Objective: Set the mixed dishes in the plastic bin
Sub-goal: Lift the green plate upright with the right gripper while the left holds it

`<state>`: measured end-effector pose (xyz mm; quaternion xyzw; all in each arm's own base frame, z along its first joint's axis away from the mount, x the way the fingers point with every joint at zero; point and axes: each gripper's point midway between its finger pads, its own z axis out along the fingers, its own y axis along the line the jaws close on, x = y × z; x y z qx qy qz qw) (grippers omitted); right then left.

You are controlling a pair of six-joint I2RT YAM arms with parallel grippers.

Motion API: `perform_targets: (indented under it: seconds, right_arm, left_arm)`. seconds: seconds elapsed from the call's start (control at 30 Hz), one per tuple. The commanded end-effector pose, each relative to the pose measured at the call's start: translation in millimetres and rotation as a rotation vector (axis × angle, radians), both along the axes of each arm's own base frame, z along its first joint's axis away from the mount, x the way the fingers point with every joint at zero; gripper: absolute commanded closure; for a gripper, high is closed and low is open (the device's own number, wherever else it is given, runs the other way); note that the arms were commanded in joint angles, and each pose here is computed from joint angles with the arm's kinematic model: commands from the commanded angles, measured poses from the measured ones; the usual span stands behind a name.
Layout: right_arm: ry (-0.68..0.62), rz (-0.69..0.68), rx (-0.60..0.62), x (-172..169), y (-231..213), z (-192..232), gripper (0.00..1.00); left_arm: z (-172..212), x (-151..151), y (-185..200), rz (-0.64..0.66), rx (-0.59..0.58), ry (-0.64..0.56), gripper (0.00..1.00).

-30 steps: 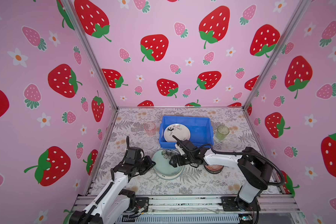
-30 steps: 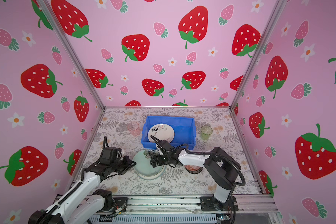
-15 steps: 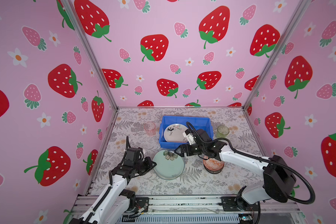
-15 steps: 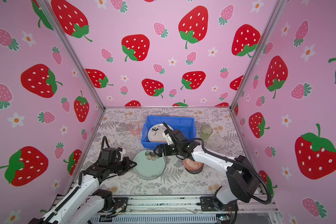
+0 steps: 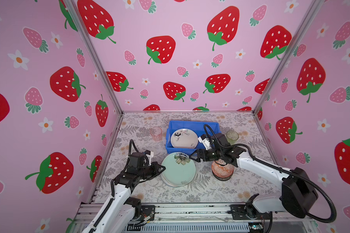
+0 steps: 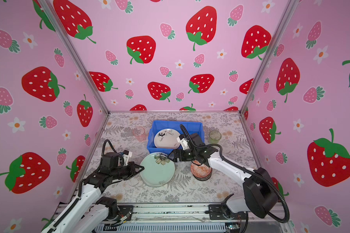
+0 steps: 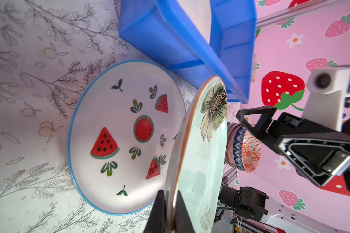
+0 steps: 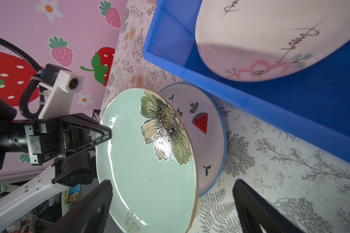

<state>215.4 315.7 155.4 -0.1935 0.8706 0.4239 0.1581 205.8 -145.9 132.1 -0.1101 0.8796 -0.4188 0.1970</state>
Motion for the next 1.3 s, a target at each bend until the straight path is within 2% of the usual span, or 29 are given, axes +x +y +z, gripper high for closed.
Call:
perform_targets:
  seconds: [0.0,0.23,0.5,0.63,0.73,1.27]
  right_arm:
    - [0.030,0.024,0.042,-11,-4,4,0.06]
    - [0.054,0.031,0.115,-17,-3,7,0.12]
    - [0.067,0.021,0.203,-16,4,17,0.33]
    - [0.071,0.017,0.206,-14,6,18,0.44]
    - [0.071,0.019,0.204,-13,7,17,0.56]
    - [0.064,-0.006,0.200,-7,3,14,0.82]
  left_arm:
    - [71,18,-22,-0.116,-0.120,-0.231,1.00]
    - [83,32,-33,-0.164,-0.161,-0.252,1.00]
    - [79,43,-41,-0.189,-0.178,-0.243,1.00]
    - [76,44,-43,-0.192,-0.178,-0.237,1.00]
    - [73,44,-42,-0.180,-0.168,-0.237,1.00]
    - [53,43,-36,-0.146,-0.095,-0.198,1.00]
